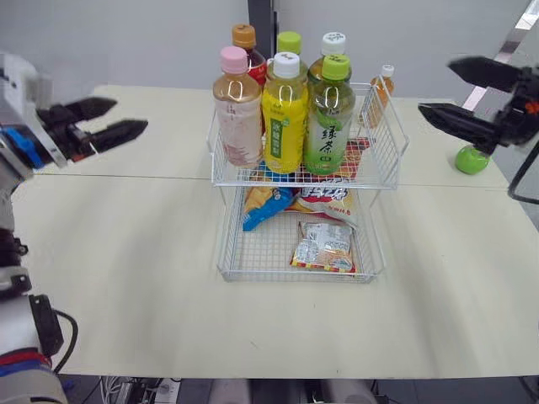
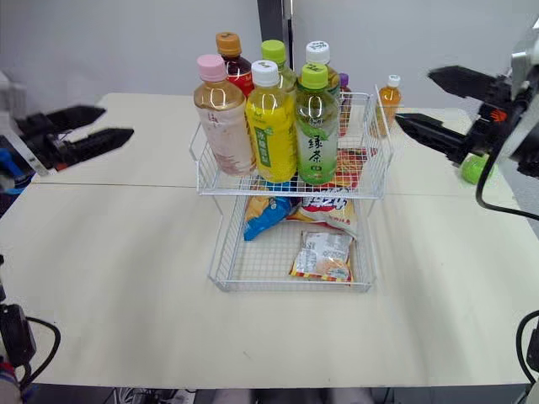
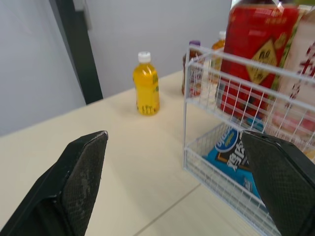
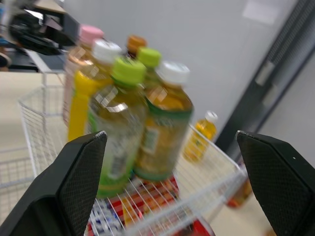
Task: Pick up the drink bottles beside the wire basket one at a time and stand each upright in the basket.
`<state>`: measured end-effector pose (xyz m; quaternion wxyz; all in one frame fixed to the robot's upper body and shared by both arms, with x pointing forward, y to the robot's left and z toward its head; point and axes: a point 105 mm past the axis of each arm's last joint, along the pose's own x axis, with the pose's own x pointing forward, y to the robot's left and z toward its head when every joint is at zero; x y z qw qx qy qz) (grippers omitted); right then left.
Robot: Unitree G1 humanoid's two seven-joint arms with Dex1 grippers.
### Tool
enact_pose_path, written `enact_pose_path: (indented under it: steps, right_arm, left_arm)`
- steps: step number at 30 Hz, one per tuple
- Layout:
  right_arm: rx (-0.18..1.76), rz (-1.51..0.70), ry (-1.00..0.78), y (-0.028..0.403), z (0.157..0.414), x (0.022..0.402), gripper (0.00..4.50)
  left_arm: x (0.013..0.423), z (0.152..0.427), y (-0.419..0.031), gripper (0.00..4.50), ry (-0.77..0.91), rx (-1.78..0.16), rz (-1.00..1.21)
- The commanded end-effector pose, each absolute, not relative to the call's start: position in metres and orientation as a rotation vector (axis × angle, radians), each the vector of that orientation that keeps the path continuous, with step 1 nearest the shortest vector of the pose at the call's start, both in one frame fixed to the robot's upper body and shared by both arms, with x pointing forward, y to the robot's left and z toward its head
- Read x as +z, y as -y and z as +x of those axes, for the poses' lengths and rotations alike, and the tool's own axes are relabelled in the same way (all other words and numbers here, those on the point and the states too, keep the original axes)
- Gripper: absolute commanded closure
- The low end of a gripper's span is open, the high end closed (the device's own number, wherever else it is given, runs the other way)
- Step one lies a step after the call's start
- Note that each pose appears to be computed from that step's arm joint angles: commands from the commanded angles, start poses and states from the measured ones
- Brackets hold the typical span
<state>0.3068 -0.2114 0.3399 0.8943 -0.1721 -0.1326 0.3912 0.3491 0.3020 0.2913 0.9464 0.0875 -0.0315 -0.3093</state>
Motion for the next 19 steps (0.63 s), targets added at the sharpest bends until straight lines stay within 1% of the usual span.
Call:
enact_pose_path:
  steps: [1,2,5,7,10,15,19]
  right_arm:
    - [0.693,-0.379,0.257,0.254,0.31,0.334,0.0]
    - [0.667,-0.379,0.224,0.264,0.314,0.324,0.0]
    - [0.59,-0.396,0.057,0.294,0.33,0.273,0.0]
    - [0.548,-0.399,-0.022,0.305,0.338,0.243,0.0]
    - [0.526,-0.379,-0.098,0.311,0.346,0.21,0.0]
    - [0.54,-0.337,-0.141,0.307,0.352,0.179,0.0]
    - [0.541,-0.331,-0.137,0.305,0.355,0.173,0.0]
  left_arm:
    - [0.29,0.342,-0.311,0.01,0.1,-0.591,0.177]
    - [0.283,0.342,-0.313,0.01,0.09,-0.579,0.167]
    - [0.241,0.34,-0.321,0.01,0.017,-0.525,0.164]
    - [0.217,0.337,-0.319,0.01,-0.01,-0.503,0.173]
    - [0.196,0.333,-0.315,0.01,-0.019,-0.452,0.202]
    - [0.175,0.334,-0.321,0.01,-0.073,-0.338,0.273]
    - [0.174,0.332,-0.32,0.01,-0.076,-0.335,0.298]
